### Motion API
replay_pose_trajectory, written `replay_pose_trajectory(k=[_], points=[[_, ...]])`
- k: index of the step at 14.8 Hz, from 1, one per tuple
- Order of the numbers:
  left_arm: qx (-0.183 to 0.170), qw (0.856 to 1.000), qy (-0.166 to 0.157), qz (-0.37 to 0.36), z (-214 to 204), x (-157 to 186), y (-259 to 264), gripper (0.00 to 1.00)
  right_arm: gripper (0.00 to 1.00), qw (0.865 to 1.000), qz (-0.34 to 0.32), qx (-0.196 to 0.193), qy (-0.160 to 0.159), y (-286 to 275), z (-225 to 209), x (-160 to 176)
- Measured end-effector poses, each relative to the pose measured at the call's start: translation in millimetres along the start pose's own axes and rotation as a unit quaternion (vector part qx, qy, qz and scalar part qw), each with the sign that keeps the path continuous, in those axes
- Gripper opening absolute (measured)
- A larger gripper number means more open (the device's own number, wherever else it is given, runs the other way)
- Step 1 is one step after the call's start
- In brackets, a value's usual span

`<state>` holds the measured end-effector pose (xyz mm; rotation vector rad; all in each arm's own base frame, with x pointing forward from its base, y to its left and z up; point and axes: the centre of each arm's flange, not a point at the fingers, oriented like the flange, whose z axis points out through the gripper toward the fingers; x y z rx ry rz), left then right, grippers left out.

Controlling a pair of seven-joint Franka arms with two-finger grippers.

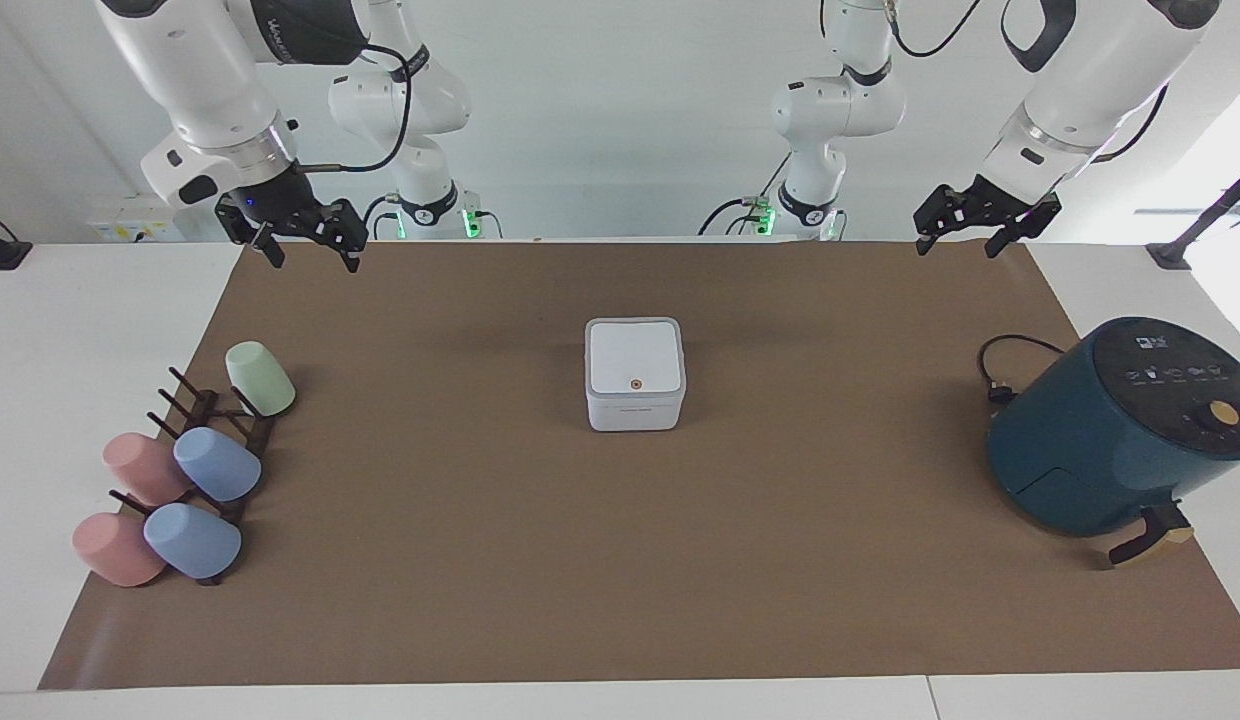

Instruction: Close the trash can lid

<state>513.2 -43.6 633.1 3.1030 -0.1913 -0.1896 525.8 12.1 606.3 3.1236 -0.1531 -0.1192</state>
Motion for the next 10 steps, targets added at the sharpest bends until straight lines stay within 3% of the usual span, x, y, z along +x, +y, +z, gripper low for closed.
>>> replay_pose_trajectory(k=[10], points=[[0.001,1.000,-0.002,-0.001,-1.2,3.7,2.1,1.00,1.00,1.000,0.000,0.000,0.000,0.0,0.0,0.0]])
